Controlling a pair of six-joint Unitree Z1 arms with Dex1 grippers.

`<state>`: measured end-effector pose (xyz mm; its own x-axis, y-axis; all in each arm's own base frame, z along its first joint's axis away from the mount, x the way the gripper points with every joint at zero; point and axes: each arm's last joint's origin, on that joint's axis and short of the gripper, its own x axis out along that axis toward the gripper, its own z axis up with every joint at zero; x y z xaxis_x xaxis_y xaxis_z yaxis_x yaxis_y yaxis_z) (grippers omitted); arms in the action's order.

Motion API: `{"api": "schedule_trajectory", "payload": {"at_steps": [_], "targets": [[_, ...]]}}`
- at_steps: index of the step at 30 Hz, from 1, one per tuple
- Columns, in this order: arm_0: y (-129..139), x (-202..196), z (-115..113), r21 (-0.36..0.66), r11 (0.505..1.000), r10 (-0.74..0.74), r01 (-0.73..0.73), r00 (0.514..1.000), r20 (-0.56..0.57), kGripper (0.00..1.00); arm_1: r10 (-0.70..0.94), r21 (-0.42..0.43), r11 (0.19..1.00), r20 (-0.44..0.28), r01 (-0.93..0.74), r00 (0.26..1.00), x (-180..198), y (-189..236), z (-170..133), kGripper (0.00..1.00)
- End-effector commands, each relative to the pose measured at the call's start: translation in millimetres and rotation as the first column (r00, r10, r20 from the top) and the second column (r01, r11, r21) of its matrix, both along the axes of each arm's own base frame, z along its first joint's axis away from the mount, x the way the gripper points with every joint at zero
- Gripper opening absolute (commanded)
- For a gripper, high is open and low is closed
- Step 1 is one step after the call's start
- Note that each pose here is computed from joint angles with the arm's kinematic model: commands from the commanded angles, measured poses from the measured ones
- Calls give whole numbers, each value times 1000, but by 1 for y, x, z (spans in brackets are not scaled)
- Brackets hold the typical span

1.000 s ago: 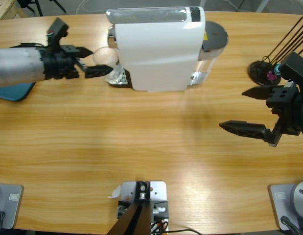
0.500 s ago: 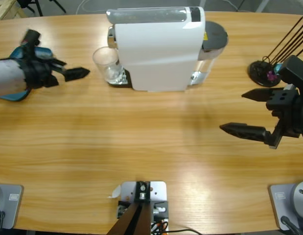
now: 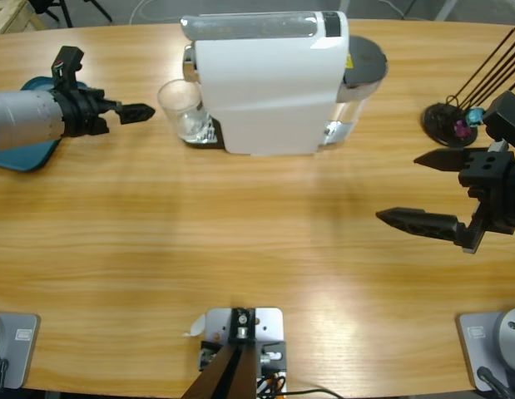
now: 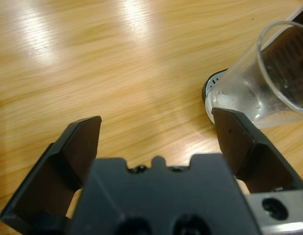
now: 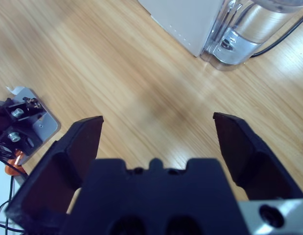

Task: Pour coffee

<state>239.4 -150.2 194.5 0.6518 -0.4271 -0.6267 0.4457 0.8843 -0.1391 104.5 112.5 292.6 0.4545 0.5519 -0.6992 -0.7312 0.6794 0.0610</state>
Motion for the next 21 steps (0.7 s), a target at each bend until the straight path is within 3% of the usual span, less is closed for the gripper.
{"api": "schedule_trajectory", "payload": {"at_steps": [1, 13, 21], "targets": [[-6, 12, -12, -3, 1000, -5, 5, 999, -47, 973, 13, 8, 1000, -4, -13, 1000, -6, -7, -7, 964], [-23, 25, -11, -49, 997, -65, 62, 996, -59, 954, 13, 11, 1000, 0, -13, 1000, -7, -8, -6, 964], [-8, 8, 0, -33, 998, -47, 44, 996, -75, 945, 12, 10, 1000, 0, -12, 1000, -7, -8, -7, 964]]}}
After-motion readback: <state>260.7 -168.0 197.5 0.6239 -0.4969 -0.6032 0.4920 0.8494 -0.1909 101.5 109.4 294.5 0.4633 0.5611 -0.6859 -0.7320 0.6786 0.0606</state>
